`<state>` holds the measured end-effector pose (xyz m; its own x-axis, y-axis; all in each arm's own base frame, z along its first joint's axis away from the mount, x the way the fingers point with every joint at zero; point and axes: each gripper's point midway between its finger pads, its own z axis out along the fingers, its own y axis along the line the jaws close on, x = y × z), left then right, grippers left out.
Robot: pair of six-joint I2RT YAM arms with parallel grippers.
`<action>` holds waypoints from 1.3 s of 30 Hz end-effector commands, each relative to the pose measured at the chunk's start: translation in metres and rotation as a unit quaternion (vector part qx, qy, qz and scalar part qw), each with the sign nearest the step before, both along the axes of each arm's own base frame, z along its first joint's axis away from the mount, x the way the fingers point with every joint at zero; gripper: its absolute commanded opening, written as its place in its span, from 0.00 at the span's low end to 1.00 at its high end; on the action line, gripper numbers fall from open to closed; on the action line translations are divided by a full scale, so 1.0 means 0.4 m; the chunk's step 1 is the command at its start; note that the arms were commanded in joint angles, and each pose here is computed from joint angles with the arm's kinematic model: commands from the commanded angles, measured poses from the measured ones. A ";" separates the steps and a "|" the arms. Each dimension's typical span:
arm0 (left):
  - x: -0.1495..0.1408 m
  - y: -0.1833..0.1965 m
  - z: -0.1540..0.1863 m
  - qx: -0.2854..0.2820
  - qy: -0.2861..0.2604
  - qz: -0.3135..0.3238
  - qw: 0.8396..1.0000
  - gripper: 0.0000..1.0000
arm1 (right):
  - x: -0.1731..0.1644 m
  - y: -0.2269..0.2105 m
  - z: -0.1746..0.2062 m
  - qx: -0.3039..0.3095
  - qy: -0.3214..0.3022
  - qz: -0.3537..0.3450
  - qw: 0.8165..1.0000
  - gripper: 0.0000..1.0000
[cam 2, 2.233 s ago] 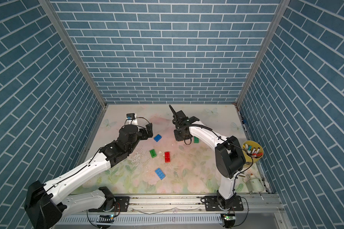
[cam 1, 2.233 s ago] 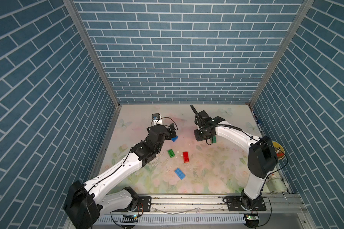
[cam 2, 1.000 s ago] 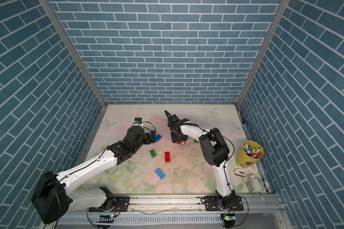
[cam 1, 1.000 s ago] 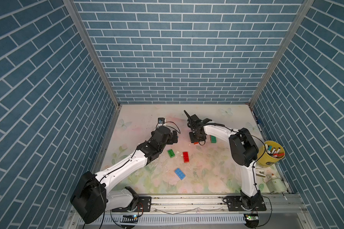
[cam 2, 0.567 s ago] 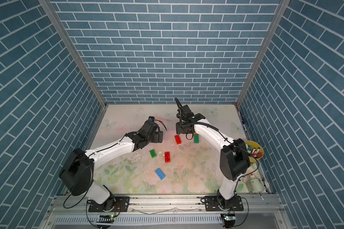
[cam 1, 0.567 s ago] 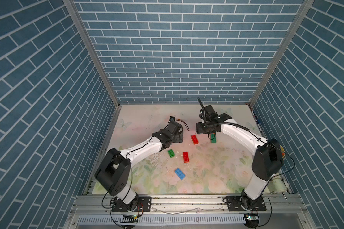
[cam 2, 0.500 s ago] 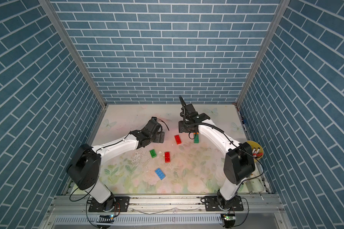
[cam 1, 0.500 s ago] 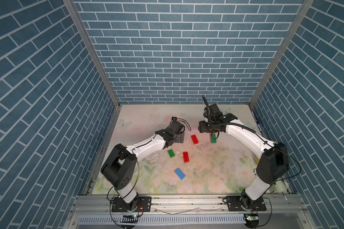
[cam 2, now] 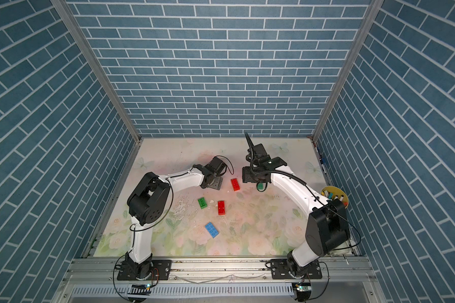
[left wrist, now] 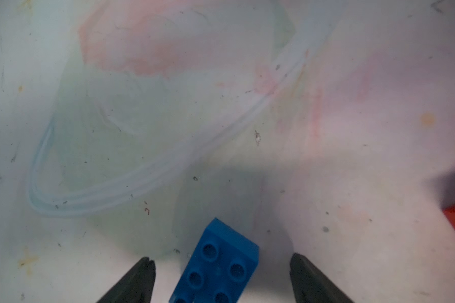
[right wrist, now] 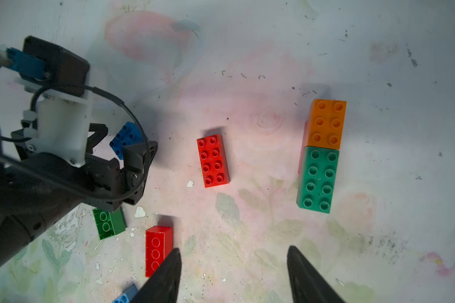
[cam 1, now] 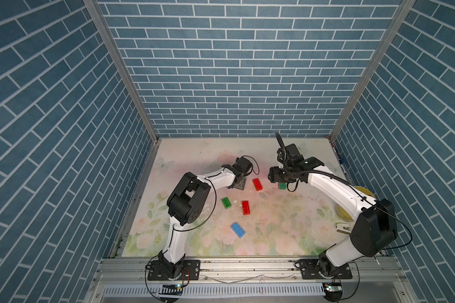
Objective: Assemble a rectangle with lego
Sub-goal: Pick up the lego brick from the center of the board.
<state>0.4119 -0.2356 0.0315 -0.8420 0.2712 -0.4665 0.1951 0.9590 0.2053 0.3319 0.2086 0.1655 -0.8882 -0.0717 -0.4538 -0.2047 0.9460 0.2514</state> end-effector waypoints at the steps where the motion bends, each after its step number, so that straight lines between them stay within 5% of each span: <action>1: 0.001 0.031 -0.020 0.027 0.016 0.011 0.999 0.77 | -0.002 -0.007 0.026 0.014 -0.015 0.000 1.000 0.64; 6: -0.002 0.038 -0.047 0.024 0.030 0.019 0.999 0.57 | 0.002 -0.018 0.028 0.014 -0.018 -0.006 1.000 0.64; 11: -0.010 0.037 -0.063 0.017 0.036 0.021 0.999 0.48 | 0.004 -0.018 0.029 0.014 -0.017 -0.008 1.000 0.64; 25: 0.010 0.048 -0.017 0.007 0.006 0.031 0.999 0.68 | 0.001 -0.018 0.021 0.013 -0.010 -0.008 1.000 0.64; 39: -0.012 0.047 -0.110 -0.041 0.061 0.035 0.997 0.48 | -0.006 -0.033 0.025 0.006 -0.016 -0.014 1.000 0.64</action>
